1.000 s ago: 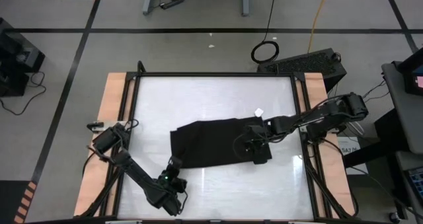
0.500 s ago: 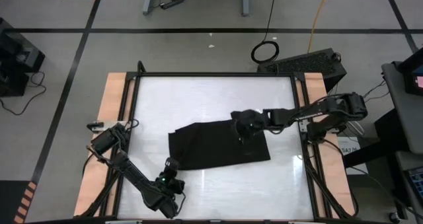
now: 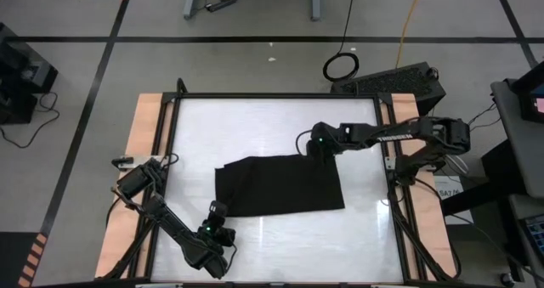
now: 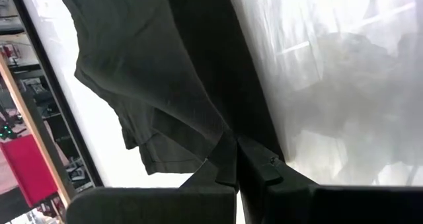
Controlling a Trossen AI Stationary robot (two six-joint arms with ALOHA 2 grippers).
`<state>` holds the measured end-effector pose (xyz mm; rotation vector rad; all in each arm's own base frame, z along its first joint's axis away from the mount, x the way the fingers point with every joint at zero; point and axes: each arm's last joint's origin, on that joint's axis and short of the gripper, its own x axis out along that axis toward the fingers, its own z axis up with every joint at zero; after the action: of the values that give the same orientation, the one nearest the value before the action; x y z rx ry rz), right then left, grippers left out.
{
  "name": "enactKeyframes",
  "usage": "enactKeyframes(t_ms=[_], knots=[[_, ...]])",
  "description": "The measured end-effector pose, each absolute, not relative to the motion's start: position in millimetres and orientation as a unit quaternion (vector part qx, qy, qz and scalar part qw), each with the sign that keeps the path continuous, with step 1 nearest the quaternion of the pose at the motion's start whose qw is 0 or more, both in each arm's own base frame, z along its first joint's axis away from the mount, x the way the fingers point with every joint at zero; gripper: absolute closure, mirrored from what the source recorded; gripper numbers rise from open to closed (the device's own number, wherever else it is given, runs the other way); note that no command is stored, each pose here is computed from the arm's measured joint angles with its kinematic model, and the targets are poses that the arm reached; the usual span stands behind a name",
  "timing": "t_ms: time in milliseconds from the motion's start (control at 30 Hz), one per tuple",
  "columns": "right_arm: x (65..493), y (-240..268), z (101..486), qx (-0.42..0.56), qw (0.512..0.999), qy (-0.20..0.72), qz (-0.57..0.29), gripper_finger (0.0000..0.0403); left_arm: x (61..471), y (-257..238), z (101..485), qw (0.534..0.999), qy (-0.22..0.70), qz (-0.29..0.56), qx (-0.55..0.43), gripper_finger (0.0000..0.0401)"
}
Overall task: Roll towel
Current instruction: Roll the towel
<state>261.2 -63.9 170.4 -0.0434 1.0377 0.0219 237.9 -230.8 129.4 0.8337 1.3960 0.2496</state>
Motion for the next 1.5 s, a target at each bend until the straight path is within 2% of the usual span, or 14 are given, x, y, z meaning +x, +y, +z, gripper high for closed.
enactKeyframes(t_ms=[200,800,933,1067,1233,1367,1500], knots=[[249.3,-84.4,166.4,-0.014,0.847,0.530,-0.050,0.0269,236.9,-231.6,129.2,0.679,0.627,0.108,0.366,0.0401],[210.5,-92.8,123.6,0.052,0.823,0.558,-0.093,0.0269,229.4,-238.2,128.3,0.680,0.643,0.102,0.339,0.0401],[209.4,-86.5,122.1,0.070,0.813,0.570,-0.097,0.0283,229.4,-238.3,127.6,0.675,0.656,0.095,0.324,0.0398],[208.4,-80.6,121.3,0.091,0.801,0.582,-0.105,0.0311,230.9,-241.3,126.6,0.686,0.651,0.090,0.311,0.0364],[204.0,-76.0,125.4,0.099,0.795,0.589,-0.105,0.0337,229.5,-238.8,136.4,0.688,0.640,0.148,0.308,0.0288],[197.0,-73.5,138.1,0.092,0.806,0.574,-0.108,0.0340,228.7,-235.1,160.9,0.688,0.628,0.190,0.311,0.0226],[192.5,-72.0,156.7,0.077,0.832,0.539,-0.111,0.0324,226.4,-230.8,196.8,0.727,0.600,0.194,0.271,0.0184]])
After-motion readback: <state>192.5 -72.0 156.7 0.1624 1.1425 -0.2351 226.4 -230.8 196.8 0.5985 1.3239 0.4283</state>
